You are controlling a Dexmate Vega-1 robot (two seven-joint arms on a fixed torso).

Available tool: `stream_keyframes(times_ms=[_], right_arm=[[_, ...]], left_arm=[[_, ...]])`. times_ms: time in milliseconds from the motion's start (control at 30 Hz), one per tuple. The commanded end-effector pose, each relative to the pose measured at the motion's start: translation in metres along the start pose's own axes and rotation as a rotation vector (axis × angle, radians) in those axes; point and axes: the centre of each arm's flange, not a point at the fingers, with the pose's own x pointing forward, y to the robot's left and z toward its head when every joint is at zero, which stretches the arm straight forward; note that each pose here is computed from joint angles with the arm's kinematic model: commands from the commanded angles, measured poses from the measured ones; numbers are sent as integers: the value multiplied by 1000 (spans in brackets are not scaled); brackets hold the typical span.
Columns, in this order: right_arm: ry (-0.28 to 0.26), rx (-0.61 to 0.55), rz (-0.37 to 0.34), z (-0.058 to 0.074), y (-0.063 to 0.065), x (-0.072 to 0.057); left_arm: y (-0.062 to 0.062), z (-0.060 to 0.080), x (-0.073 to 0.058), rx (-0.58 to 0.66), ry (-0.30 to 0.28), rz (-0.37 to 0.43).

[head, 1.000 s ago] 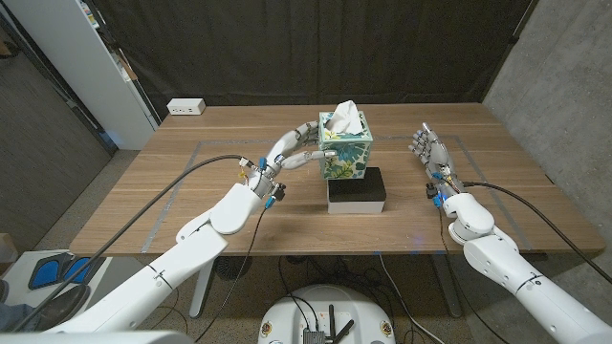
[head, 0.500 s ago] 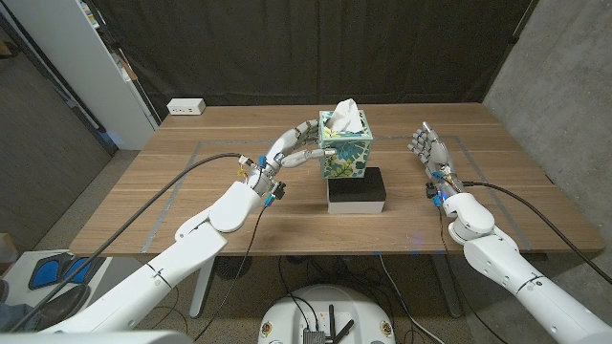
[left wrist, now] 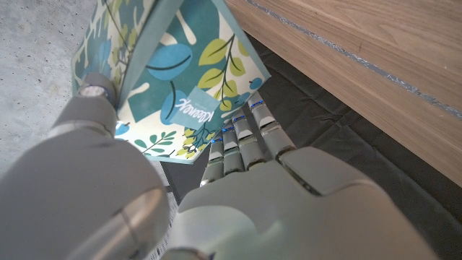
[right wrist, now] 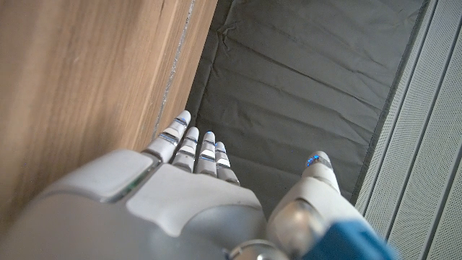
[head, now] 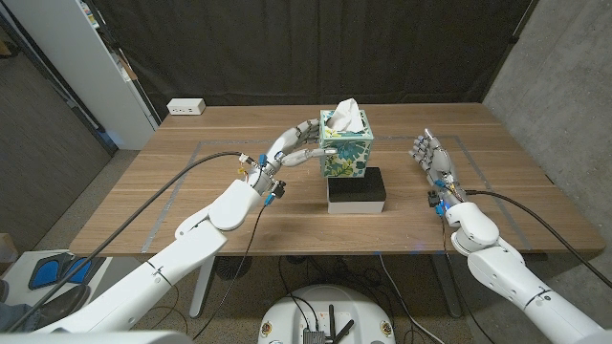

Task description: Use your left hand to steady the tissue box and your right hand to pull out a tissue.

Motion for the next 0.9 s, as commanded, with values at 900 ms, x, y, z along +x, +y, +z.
stream_keyframes(times_ms=[900], right_arm=[[-28,18,-5,0,8,-56]], left_arm=[[-3,-5,-2,-22,6,4]])
